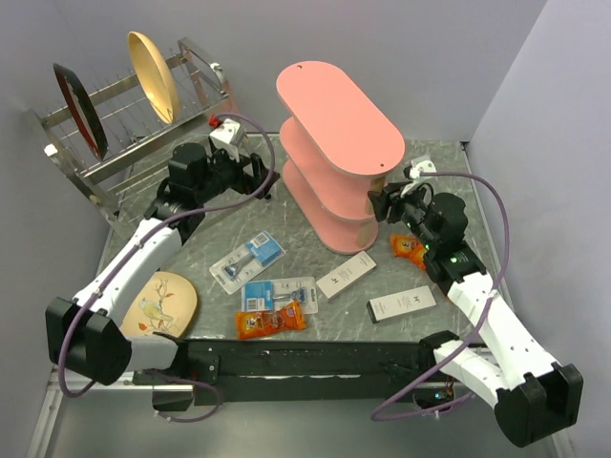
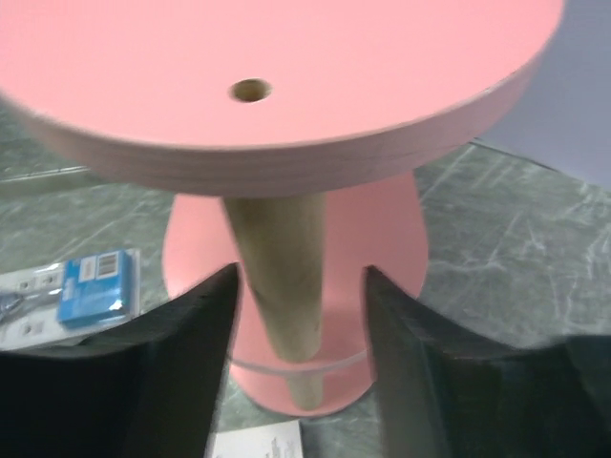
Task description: Place and organize the shaving razors onto the shelf
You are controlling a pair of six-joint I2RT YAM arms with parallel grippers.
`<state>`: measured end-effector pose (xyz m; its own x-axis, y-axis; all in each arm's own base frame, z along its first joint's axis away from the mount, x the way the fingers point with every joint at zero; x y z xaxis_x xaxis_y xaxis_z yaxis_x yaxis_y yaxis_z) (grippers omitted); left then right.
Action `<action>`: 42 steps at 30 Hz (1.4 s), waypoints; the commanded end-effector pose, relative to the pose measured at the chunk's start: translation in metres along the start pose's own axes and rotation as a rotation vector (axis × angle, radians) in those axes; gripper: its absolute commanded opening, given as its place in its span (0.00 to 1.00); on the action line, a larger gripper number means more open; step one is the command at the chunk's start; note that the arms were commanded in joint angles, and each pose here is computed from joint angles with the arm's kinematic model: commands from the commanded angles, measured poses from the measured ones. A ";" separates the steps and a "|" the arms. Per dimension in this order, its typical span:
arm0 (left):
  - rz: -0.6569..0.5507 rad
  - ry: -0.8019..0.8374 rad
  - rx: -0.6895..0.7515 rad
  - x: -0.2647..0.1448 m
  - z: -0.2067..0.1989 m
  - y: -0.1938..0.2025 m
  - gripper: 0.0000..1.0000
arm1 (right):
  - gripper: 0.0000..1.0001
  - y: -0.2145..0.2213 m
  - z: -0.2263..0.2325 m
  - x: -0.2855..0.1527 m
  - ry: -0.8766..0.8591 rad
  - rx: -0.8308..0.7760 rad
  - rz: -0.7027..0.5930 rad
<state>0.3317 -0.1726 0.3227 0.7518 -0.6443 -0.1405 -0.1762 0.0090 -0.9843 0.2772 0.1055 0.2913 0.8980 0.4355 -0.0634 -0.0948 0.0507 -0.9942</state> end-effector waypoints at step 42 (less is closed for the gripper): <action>-0.371 -0.116 0.047 0.159 0.015 -0.006 0.87 | 0.59 -0.025 -0.186 -0.010 0.533 -0.069 0.148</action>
<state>0.4663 -0.2437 0.2680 0.9045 -0.4227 0.0562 -0.0004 -0.1326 -0.9912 0.3692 -0.0751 0.2814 0.9714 -0.1382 -0.1931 -0.2055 -0.0816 -0.9753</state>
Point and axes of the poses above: each gripper's point midway between its finger pads, its own x axis out along the fingers, its own z axis along the line the jaws close on, y = z × x, the point moved 6 cm from there along -x, back along the fingers, and after that the axes turned 4 degrees about x, right-handed, at the moved point
